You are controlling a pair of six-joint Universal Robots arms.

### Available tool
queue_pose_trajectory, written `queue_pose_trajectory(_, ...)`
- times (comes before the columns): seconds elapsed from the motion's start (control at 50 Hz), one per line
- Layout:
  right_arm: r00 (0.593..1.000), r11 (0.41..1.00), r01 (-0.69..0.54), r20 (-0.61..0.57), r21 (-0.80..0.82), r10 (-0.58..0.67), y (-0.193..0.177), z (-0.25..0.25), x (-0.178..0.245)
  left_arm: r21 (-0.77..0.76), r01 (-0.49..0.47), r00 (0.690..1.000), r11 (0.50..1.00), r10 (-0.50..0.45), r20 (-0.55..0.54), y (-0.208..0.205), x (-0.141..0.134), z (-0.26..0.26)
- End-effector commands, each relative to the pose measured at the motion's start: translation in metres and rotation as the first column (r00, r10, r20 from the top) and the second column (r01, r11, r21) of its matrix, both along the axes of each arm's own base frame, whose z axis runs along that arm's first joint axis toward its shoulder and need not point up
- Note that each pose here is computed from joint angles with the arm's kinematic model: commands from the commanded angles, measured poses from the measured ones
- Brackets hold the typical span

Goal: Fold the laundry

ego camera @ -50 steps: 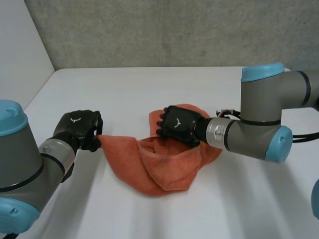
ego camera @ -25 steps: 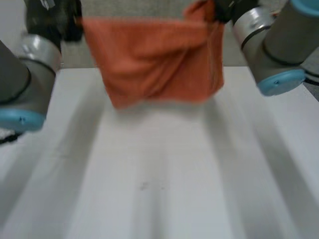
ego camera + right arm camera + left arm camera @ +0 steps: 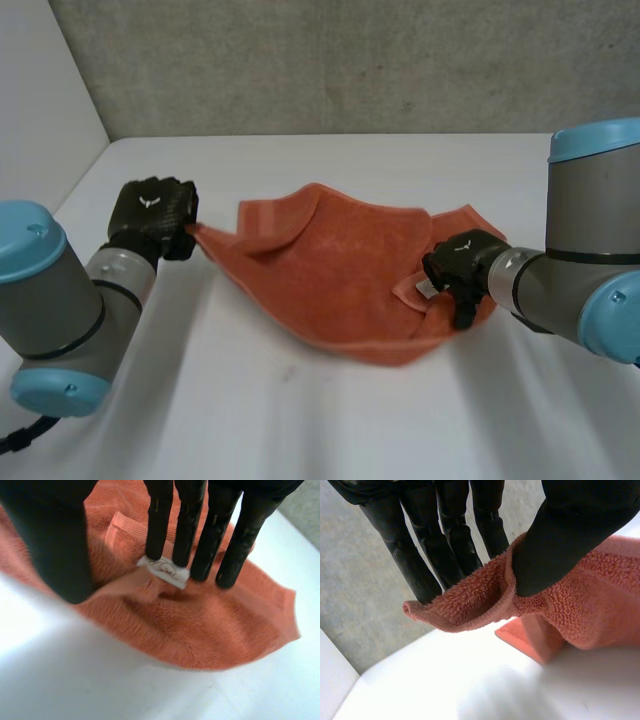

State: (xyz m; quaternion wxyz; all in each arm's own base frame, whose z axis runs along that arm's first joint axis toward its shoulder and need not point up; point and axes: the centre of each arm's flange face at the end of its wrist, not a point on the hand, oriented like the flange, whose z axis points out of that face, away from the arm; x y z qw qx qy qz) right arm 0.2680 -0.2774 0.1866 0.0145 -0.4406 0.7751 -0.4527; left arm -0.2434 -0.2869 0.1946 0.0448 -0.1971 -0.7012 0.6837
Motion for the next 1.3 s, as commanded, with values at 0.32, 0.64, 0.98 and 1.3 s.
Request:
queue_pose_trajectory(0.32,0.936,0.898,-0.351,-0.067,-0.264,0.346,0.018,0.038,0.013,0.028,-0.025,0.999,0.999,0.024,0.04,0.008,0.013,-0.008)
queue_pose_trajectory(0.64,0.773,0.745,-0.617,-0.371,-0.253,0.514,-0.004,-0.015,0.012,0.037,-0.028,0.999,0.999,0.026,0.042,0.009,0.015,-0.011)
queue_pose_trajectory(0.98,0.759,0.743,-0.631,-0.373,-0.222,0.533,-0.016,-0.04,0.015,0.045,-0.03,0.999,0.999,0.028,0.044,0.01,0.015,-0.013)
queue_pose_trajectory(1.3,0.989,0.947,-0.145,-0.013,-0.286,0.147,-0.047,0.044,-0.049,0.052,-0.077,0.996,0.996,0.074,0.05,0.013,0.032,0.01)
